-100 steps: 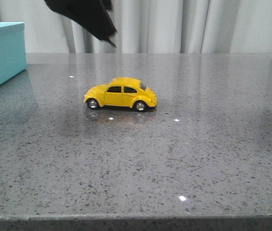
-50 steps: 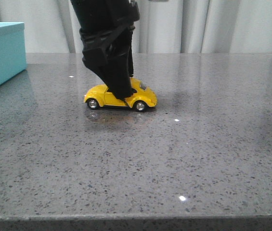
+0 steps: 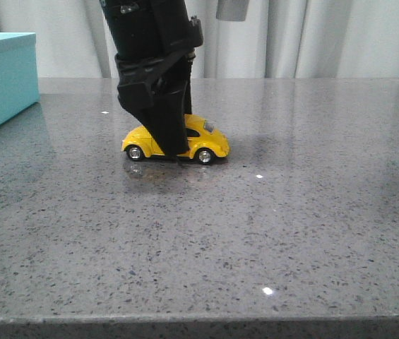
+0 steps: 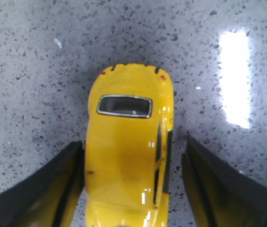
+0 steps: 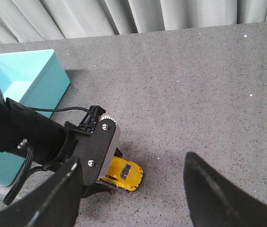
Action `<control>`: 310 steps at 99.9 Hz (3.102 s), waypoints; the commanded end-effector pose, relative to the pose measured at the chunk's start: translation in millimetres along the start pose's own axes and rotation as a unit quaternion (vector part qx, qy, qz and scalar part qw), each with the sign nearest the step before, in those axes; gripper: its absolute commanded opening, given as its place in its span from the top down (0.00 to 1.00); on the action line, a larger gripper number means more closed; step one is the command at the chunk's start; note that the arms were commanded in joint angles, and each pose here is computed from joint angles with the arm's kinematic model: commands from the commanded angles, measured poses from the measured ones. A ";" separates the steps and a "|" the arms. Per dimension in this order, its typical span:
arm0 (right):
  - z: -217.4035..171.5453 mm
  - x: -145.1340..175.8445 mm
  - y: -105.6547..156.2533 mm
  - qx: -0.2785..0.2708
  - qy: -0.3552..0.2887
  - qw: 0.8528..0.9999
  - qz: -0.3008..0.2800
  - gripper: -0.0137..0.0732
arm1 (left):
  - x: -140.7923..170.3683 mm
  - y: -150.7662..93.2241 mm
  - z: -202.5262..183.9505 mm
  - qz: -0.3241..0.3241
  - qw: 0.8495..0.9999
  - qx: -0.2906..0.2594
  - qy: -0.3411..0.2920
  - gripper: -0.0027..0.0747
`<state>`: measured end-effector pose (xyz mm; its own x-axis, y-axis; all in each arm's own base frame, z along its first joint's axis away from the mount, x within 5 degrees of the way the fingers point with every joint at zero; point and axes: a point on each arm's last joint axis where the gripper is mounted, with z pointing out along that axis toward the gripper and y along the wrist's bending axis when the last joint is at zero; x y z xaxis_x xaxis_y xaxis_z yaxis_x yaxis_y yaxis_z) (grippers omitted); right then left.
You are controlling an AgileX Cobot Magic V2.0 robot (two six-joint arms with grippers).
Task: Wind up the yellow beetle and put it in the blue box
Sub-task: 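Lower the left gripper over the car and close on its body, then lift the car with the left gripper and lower it into the blue box, then open the left gripper and raise it out of the box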
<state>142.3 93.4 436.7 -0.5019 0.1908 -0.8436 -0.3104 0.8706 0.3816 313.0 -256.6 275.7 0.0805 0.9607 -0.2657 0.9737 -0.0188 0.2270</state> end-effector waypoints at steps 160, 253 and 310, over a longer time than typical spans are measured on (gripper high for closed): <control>-10.3 -12.7 5.6 -0.028 -0.052 0.998 -0.008 0.30 | 252.0 42.8 -221.3 -0.649 0.705 -0.284 0.028 0.72; -10.3 -12.6 6.0 -0.031 -0.052 0.998 -0.005 0.30 | 286.0 33.0 -130.5 -0.689 0.688 -0.229 0.003 0.65; -19.7 -14.5 3.1 -0.028 -0.077 0.996 -0.022 0.30 | 272.6 28.7 -153.2 -0.673 0.697 -0.244 -0.039 0.40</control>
<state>139.6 91.7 438.2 -0.4916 0.1995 -0.8477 -0.3180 0.8651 0.3880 340.1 52.1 312.1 -0.8953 -0.0162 -0.4451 -0.0244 0.9996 0.0127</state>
